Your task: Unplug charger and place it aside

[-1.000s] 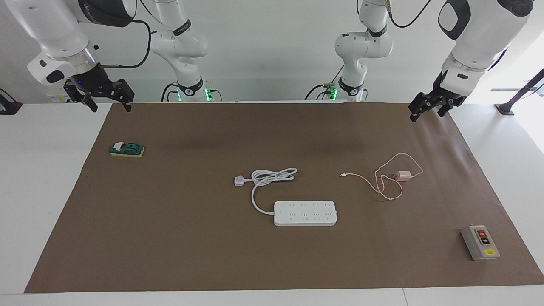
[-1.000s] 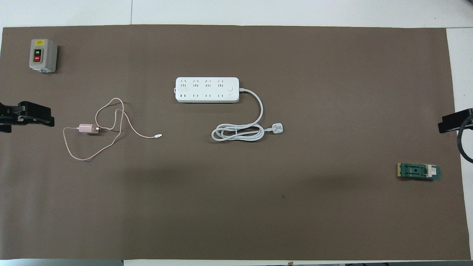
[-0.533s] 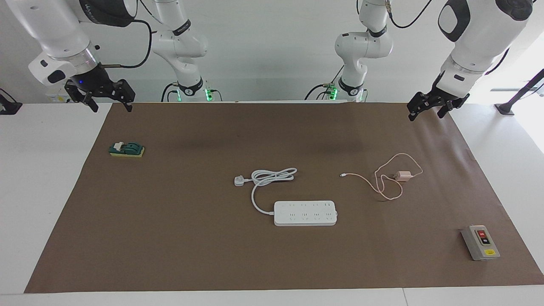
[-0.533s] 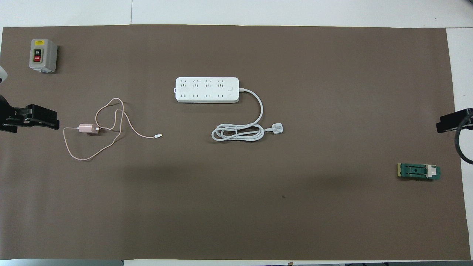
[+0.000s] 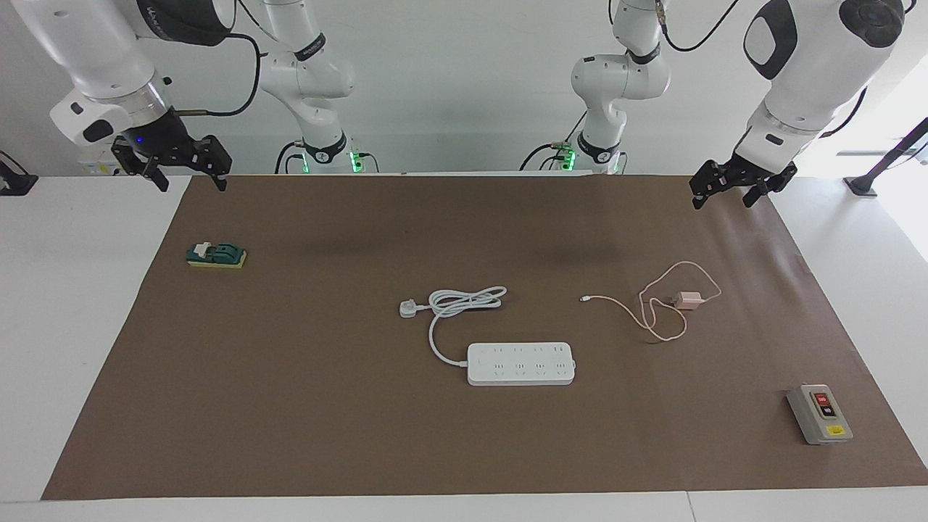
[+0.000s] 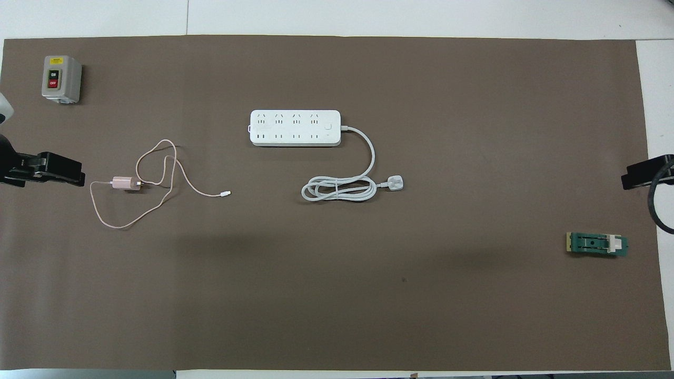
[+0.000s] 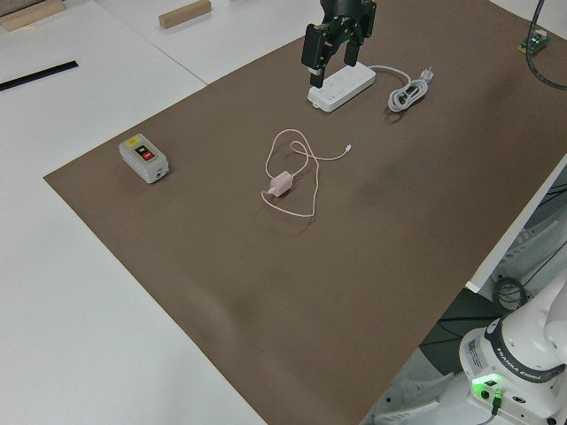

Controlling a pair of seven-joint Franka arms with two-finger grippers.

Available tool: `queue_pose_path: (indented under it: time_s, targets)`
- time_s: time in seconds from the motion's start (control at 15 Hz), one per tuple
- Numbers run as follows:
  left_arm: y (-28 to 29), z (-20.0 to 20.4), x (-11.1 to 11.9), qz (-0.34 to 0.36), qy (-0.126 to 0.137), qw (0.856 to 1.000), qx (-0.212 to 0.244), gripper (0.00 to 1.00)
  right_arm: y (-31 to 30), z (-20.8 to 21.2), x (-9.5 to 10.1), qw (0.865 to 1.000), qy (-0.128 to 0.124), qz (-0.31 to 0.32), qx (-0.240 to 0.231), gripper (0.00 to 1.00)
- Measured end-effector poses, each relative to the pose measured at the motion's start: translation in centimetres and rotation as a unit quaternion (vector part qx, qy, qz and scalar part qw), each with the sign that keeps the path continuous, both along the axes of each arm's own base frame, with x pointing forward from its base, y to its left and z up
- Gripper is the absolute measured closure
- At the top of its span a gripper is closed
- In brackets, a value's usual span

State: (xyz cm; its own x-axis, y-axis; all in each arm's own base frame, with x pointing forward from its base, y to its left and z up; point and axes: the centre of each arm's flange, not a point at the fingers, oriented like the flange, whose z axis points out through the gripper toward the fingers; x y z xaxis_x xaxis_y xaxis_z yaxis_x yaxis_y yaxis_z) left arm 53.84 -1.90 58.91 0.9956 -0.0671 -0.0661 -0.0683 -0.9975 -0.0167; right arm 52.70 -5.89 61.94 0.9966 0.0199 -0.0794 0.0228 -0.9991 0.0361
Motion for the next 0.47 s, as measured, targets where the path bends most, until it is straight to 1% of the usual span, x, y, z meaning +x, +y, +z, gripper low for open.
queue_pose_path:
  time_s: [0.47]
  targets:
    - [0.34,-0.67,0.40,0.000,0.007,1.000,-0.005,0.00,0.00,0.00,0.00,1.000,0.000,0.000,0.000,0.00]
